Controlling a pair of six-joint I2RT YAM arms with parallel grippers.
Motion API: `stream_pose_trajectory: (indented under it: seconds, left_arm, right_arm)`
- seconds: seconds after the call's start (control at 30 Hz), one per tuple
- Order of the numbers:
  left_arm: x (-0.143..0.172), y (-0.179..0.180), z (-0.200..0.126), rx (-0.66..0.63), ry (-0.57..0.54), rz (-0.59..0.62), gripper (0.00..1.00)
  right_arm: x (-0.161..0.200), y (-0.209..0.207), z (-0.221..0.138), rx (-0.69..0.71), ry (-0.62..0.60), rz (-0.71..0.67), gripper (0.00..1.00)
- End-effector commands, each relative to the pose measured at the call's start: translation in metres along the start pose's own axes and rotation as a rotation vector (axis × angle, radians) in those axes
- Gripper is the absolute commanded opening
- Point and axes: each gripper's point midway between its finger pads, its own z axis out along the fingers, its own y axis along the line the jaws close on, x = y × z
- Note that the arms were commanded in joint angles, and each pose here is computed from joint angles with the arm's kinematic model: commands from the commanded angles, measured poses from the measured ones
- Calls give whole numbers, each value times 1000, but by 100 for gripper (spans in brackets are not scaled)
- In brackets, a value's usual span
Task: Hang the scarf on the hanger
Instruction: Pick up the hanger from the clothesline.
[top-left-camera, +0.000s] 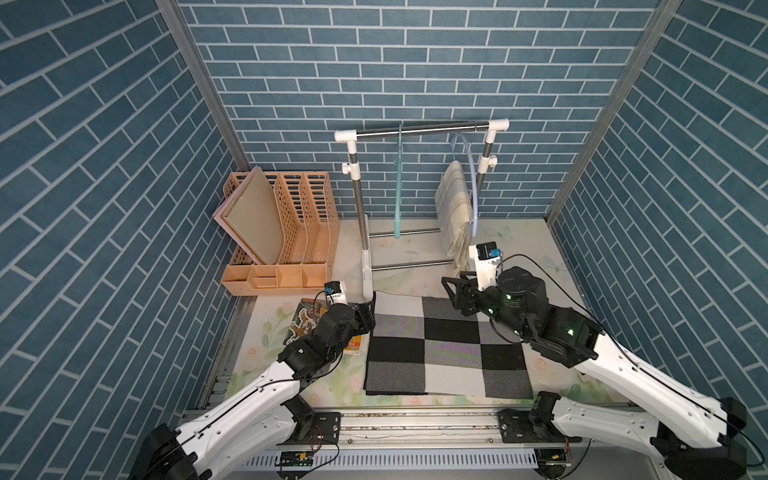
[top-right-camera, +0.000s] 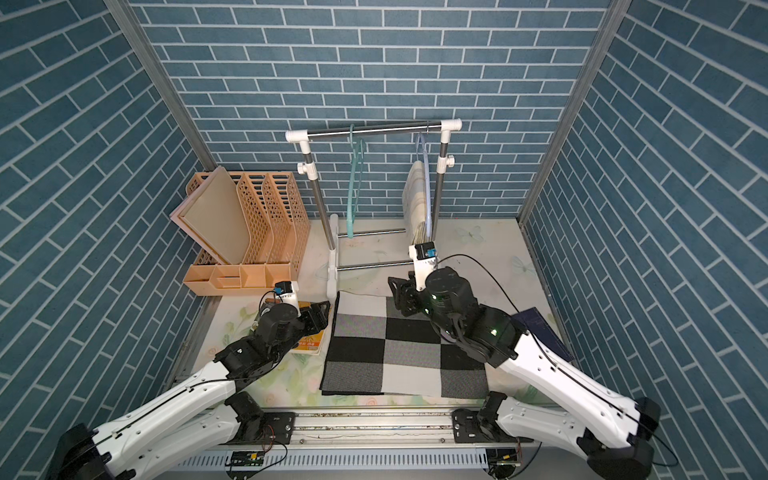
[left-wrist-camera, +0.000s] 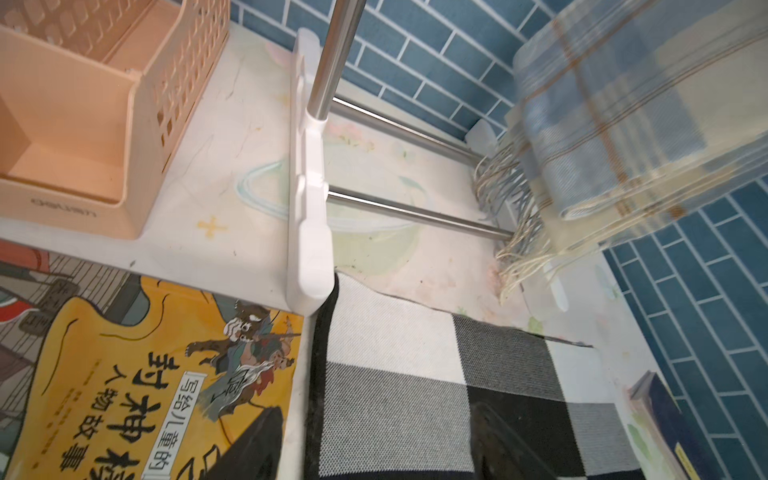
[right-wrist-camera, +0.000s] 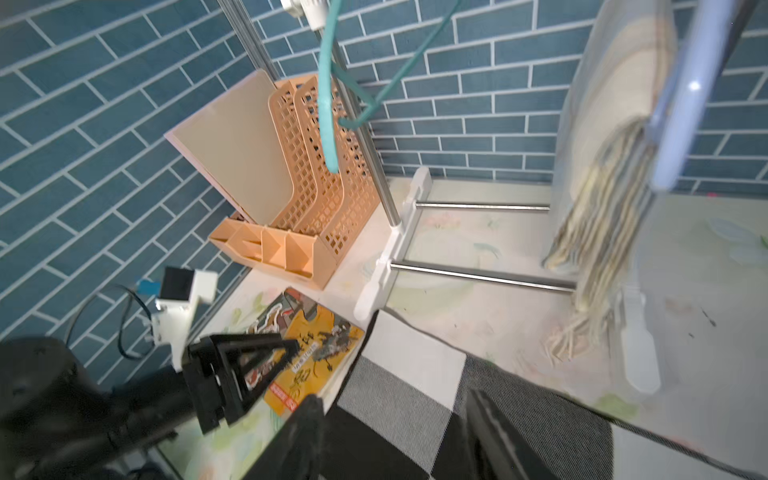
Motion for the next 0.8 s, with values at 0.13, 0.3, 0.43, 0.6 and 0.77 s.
stream_pose_trajectory:
  seconds: [0.13,0.3,0.43,0.6,0.77]
  left_arm:
    - [8,8,6,1,-16,-27,74]
    - [15,13,7,10,-16,-35,74]
    - [24,12,9,40,1,-50,74]
    - [34,13,14,63,24,-66,74]
    - [43,13,17,72,47,-70,74]
  right_arm:
    - [-73,31,52,139,-175,23,63]
    - [-99,46,94,210,-189,-16,67]
    - [-115,39,125,277,-185,-8,67]
    - [-124,12,168,345,-129,16,66]
    - [-122,-1,194,362,-98,12,58]
